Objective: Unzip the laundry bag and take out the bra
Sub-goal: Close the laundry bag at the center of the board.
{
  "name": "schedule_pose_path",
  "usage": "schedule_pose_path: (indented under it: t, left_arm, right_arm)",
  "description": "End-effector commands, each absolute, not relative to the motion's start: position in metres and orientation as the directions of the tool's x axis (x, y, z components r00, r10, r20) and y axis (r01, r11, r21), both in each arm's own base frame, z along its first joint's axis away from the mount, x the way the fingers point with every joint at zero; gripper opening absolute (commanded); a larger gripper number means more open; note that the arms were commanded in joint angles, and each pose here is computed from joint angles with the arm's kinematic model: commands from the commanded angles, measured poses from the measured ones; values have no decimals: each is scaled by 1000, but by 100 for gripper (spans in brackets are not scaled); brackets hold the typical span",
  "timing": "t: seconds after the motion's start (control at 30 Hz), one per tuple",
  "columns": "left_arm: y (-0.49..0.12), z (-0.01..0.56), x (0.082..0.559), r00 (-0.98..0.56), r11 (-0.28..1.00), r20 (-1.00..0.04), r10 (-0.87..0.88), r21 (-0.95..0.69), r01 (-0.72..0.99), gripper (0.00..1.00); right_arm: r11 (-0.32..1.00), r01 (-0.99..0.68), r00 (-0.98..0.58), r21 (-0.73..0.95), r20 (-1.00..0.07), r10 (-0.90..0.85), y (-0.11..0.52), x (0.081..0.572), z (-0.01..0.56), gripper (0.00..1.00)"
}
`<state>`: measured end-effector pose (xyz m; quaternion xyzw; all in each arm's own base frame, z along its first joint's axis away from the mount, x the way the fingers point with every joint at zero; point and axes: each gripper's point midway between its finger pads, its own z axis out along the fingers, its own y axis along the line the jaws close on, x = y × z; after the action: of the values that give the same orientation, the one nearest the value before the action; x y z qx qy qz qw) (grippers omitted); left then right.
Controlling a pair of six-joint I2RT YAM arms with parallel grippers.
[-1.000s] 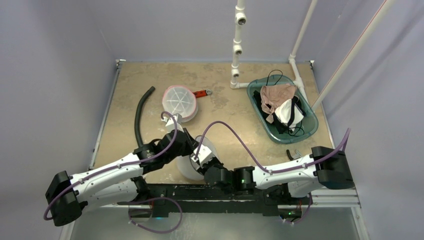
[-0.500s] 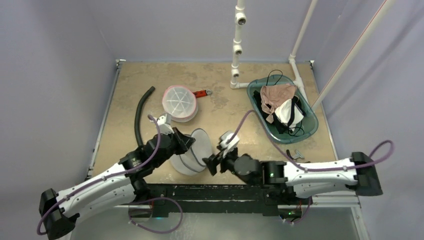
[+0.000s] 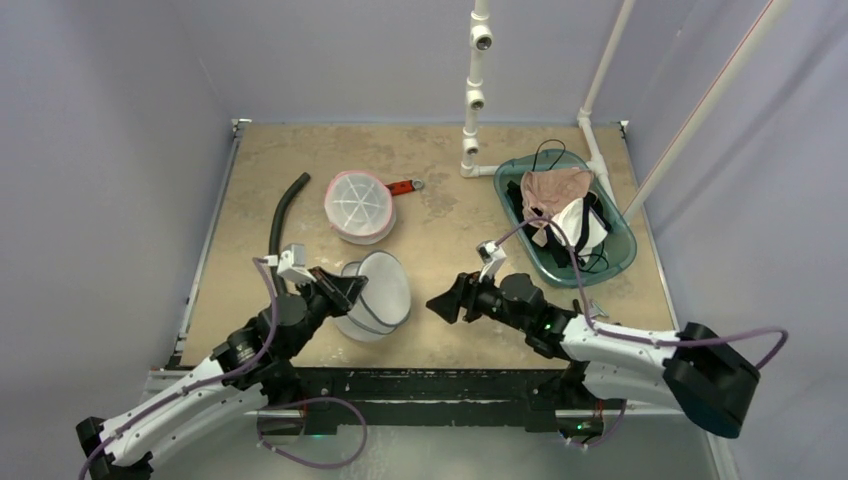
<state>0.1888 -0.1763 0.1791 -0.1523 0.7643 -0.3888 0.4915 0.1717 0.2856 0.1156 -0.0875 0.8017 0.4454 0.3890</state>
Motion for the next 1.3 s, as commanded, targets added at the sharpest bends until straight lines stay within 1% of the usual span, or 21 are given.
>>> schedule_pose_path:
  t: [0.0, 0.17, 0.3, 0.47, 0.63, 0.87, 1.1, 1.27]
  left_arm:
    - [-148, 167, 193, -399, 688, -647, -650, -724, 54, 0]
    - [-139, 167, 194, -374, 691, -652, -660, -722, 37, 0]
    - [-139, 165, 193, -380, 695, -654, -655, -718, 36, 0]
    - [-142, 170, 192, -384, 691, -655, -651, -721, 58, 0]
    - [-148, 181, 190, -392, 678, -653, -647, -729, 96, 0]
    - [-163, 202, 192, -400, 645, -647, -649, -747, 161, 0]
    - [-171, 210, 193, -408, 622, -635, -655, -761, 185, 0]
    - [-175, 216, 193, -411, 600, -622, -666, -774, 199, 0]
  right_arm:
    - [355, -527, -748, 772, -620, 239, 315, 156, 144, 72]
    - [308, -489, -803, 816, -559, 208, 332, 158, 127, 70]
    - [247, -449, -841, 859, -500, 206, 349, 161, 126, 68]
    - [204, -406, -878, 891, -442, 182, 371, 168, 117, 66]
    - [180, -386, -894, 905, -415, 169, 385, 174, 110, 65]
    - [190, -346, -913, 919, -376, 157, 388, 175, 94, 65]
    - [207, -307, -927, 929, -341, 154, 386, 173, 79, 66]
    - [167, -260, -947, 951, -285, 151, 388, 168, 74, 65]
